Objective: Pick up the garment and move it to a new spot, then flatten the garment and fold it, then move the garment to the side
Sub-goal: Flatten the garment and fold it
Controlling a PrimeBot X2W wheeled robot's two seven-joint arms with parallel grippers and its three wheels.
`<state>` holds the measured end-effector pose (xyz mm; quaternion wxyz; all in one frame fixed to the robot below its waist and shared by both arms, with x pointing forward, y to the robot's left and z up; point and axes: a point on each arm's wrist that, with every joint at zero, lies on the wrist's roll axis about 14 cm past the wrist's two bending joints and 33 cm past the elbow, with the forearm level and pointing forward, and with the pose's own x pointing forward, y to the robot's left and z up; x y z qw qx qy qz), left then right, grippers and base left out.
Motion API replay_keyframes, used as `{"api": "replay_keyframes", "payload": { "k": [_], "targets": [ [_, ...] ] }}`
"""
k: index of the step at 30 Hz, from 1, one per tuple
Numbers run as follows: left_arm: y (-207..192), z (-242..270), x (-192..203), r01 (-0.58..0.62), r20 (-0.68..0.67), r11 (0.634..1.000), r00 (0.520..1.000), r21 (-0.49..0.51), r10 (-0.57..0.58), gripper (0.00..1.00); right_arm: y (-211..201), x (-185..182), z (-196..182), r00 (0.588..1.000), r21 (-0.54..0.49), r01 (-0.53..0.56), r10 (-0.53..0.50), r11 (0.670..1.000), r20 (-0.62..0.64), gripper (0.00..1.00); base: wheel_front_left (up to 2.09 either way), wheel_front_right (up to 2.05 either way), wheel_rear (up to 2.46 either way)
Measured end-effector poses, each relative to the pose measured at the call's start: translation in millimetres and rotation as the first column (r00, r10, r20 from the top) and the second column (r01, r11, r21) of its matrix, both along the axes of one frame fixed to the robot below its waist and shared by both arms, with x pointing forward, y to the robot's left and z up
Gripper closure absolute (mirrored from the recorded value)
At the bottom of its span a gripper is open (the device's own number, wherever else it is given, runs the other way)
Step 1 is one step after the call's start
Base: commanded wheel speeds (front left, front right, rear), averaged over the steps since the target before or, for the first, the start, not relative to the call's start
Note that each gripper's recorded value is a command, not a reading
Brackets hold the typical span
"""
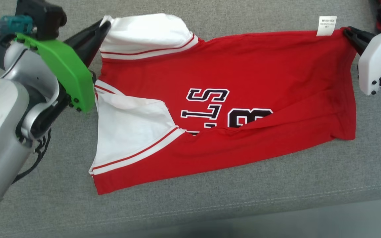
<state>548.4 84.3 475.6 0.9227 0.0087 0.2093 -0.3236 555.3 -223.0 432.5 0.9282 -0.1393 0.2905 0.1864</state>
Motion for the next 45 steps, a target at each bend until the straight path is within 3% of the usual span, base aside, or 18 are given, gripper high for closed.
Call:
{"api": "replay_keyframes", "payload": {
  "k": [10,16,24,26,29,31,32,45],
  "targets": [
    [14,16,-68,-0.017,-0.014,1.0,1.0,-0.004,0.017,1.0,7,-36,19,0.995,0.0,-0.078,0.078,0.997,0.06,1.0,0.0,0.0,0.0],
    [6,7,-113,-0.013,-0.094,0.999,0.996,-0.034,0.01,1.0,15,-62,22,0.989,-0.025,-0.136,0.137,0.99,0.047,1.0,0.0,0.0,0.0],
    [4,-8,-138,-0.033,-0.167,0.998,0.986,-0.058,0.023,1.0,12,-77,12,0.987,-0.058,-0.16,0.161,0.985,0.021,1.0,0.0,0.0,0.0],
    [4,-14,-142,-0.036,-0.186,0.998,0.982,-0.058,0.024,1.0,12,-80,10,0.985,-0.064,-0.168,0.17,0.984,0.022,0.66,0.0,0.0,0.0],
    [3,-24,-150,-0.045,-0.224,0.997,0.974,-0.062,0.03,1.0,11,-91,0,0.984,-0.058,-0.177,0.178,0.982,0.004,0.03,0.0,0.0,0.0],
    [3,-28,-153,-0.053,-0.239,0.996,0.97,-0.068,0.035,0.55,8,-96,-4,0.985,-0.053,-0.174,0.174,0.983,0.002,0.0,0.0,0.0,0.0],
    [3,-29,-154,-0.053,-0.241,0.996,0.97,-0.069,0.035,0.0,7,-99,-5,0.985,-0.051,-0.17,0.17,0.984,0.0,0.0,0.0,0.0,0.0],
    [3,-12,-161,-0.101,-0.178,0.988,0.981,-0.115,0.08,0.0,-13,-153,-25,0.99,-0.018,-0.11,0.108,0.994,-0.089,0.0,0.0,0.0,0.0]
  ]
}}
